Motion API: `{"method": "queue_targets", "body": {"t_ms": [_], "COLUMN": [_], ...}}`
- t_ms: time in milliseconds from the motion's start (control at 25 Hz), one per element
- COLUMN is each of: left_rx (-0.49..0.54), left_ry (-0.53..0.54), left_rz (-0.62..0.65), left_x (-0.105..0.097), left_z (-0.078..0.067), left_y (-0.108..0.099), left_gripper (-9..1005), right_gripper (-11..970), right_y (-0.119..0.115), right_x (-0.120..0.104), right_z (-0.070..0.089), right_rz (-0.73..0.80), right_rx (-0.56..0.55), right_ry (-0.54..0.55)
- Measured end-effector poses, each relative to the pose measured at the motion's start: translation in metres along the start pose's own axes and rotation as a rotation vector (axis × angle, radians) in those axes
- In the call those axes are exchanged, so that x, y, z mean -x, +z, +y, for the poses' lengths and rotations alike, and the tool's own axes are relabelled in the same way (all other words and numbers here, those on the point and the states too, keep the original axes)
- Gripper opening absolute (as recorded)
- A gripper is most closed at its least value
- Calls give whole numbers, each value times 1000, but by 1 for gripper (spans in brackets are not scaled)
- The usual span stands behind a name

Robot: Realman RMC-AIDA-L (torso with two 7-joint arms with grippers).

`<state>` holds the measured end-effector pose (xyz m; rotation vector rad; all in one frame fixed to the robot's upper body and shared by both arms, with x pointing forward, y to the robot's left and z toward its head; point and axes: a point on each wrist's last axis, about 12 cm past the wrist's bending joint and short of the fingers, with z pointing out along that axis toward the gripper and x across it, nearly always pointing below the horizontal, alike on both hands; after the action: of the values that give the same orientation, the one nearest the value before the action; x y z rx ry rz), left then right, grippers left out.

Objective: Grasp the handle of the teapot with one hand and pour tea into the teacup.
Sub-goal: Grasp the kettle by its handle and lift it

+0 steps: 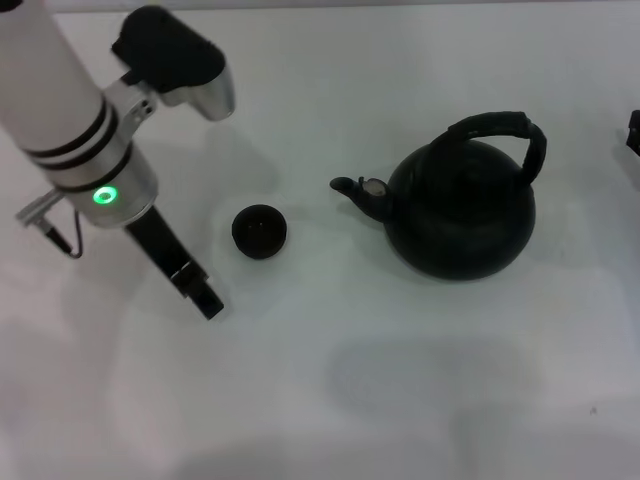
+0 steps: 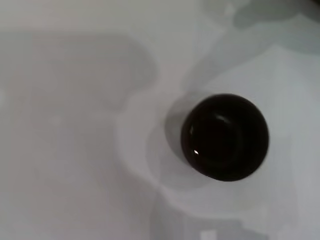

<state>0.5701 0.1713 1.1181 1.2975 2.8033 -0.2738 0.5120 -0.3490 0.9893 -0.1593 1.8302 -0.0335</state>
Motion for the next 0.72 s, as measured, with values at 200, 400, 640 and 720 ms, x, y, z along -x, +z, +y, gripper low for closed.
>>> {"method": "queue_targets", "body": {"t_ms": [200,400,640,720], "left_rx": [-47,-90,-13,24], "left_ry": [10,18,74,82], "left_rz": [-98,-360,-723,-841], "left_x": [-17,-51,-101,-117], "left_z": [-3,3,16,20], "left_y": [-17,-52,-62,-54], "left_gripper": [803,802,802,801], "right_gripper": [776,775,774,773], "right_y": [0,-2,-7,-9], "right_x": [0,-2,-5,-6], "right_z": [-1,-5,-13,-16], "right_rz": [1,6,24,39], "right_rx": [-3,-11,-12,13], "right_ry": [-3,-11,-47,-88]}}
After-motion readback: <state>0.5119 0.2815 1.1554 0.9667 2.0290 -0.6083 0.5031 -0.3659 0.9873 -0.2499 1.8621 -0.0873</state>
